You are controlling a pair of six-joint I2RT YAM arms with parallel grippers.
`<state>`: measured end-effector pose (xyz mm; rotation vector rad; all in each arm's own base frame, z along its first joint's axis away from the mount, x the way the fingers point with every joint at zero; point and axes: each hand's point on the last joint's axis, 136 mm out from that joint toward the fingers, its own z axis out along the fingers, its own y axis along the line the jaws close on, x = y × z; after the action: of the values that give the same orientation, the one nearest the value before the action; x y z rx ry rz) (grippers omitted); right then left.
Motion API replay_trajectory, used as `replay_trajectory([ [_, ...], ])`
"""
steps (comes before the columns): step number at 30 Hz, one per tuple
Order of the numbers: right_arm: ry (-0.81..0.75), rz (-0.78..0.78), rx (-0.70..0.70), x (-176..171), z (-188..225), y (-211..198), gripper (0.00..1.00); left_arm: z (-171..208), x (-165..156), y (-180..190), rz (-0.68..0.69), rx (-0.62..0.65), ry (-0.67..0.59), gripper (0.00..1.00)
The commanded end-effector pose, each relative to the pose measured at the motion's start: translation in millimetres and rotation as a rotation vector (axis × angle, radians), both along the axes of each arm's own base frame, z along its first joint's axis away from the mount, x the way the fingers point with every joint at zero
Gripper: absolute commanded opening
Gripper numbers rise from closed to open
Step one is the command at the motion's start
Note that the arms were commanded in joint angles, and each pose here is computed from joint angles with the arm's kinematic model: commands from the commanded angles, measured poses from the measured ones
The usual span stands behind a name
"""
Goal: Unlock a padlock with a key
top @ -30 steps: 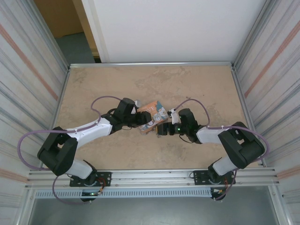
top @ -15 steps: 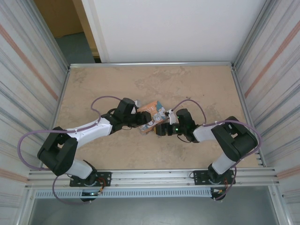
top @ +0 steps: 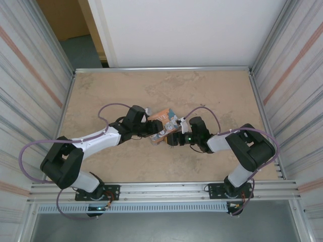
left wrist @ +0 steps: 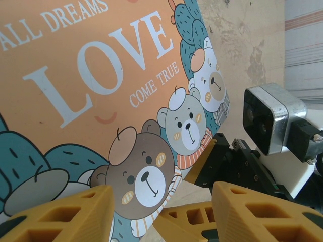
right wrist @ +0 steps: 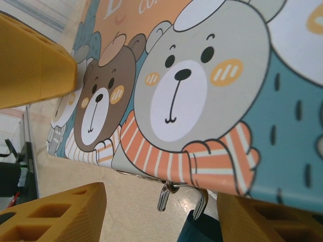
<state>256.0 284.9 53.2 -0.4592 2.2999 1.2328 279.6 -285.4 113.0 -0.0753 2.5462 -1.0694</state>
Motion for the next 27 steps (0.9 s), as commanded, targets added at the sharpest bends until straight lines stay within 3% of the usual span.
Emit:
replay_trajectory([
  [1, -0.033, 0.045, 0.028, -1, 7, 9, 0.56, -10, -8, 3, -0.011, 0.011, 0.04, 0.54],
  [27, -0.013, 0.065, 0.026, -12, 4, 6, 0.34, -10, -8, 5, -0.009, 0.019, 0.039, 0.54],
])
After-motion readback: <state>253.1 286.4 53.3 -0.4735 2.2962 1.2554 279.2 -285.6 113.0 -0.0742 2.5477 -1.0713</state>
